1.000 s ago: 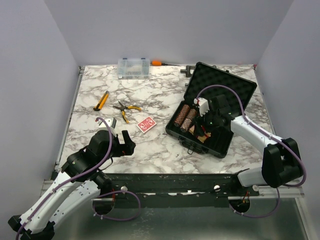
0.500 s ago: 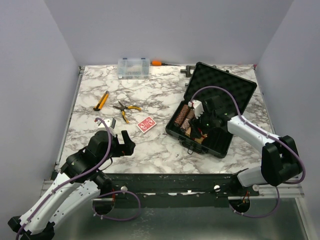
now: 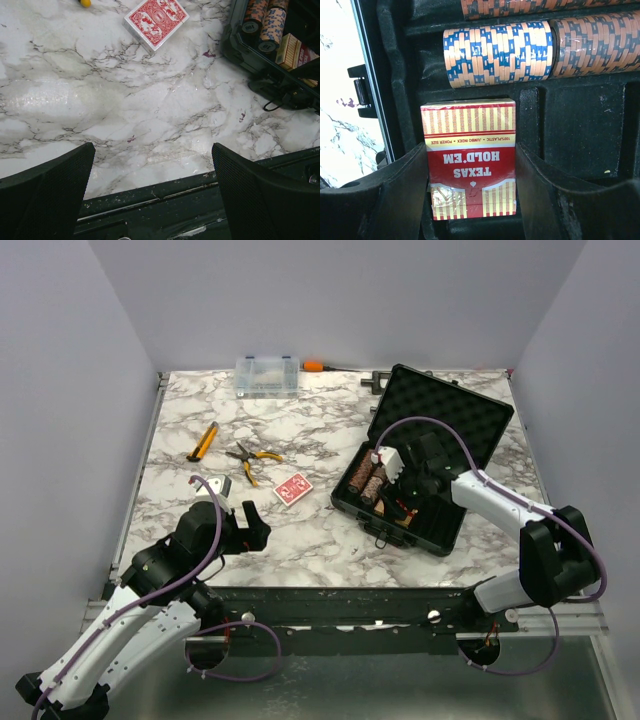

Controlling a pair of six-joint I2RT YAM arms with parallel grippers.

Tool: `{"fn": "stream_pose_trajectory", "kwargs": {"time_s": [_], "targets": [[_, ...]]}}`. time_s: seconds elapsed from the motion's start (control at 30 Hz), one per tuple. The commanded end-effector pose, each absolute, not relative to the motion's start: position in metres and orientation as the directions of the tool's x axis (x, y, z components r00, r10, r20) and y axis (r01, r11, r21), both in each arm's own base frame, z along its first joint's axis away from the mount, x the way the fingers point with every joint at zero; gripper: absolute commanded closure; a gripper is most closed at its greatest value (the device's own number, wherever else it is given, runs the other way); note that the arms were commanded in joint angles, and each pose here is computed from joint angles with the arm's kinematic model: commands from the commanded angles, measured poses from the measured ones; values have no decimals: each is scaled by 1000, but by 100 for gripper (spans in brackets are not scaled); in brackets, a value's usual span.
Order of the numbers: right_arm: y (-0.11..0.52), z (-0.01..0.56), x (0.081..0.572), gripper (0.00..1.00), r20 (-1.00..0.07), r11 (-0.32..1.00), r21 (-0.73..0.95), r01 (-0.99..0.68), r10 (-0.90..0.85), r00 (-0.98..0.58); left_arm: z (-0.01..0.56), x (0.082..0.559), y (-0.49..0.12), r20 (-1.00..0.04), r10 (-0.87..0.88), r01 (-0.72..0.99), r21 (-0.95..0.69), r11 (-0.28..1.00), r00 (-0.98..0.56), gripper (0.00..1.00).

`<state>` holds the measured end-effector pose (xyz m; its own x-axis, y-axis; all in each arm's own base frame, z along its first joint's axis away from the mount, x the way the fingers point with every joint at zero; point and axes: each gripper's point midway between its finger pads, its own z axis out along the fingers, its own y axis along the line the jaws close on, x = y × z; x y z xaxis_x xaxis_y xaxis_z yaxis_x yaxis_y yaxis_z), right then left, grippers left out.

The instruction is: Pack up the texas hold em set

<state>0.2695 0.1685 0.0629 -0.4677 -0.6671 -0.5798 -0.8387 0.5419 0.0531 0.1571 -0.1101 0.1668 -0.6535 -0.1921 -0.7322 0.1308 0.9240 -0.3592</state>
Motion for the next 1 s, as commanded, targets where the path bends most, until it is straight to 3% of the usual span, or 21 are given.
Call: {"fn": "stream_pose_trajectory", "kwargs": {"time_s": [0.0,0.23,0.57,0.7,0.8,0.97], "targets": [[168,60,264,53,-571,526,60,-848,-679,-462,176,158,-114,-745,-200,157,-379,912,-636,2],[186,67,253,54,-624,487,150,-860,-628,-465,176,158,-114,-746,-198,158,-377,913,-636,2],[187,59,250,52,-641,473,148,-869,-623,-448,175,159,-115,-743,-195,155,-373,915,-640,2],[188,58,254,19,-641,491,150,-858,-613,-462,175,159,-114,-745,-198,154,-374,914,-637,1],[188,67,259,3,-653,501,129,-856,-607,-454,175,159,-114,-746,-198,154,-374,915,-636,2],[187,86,267,0,-671,508,85,-857,-607,-426,174,159,-114,-744,-195,153,-371,916,-639,1]]}}
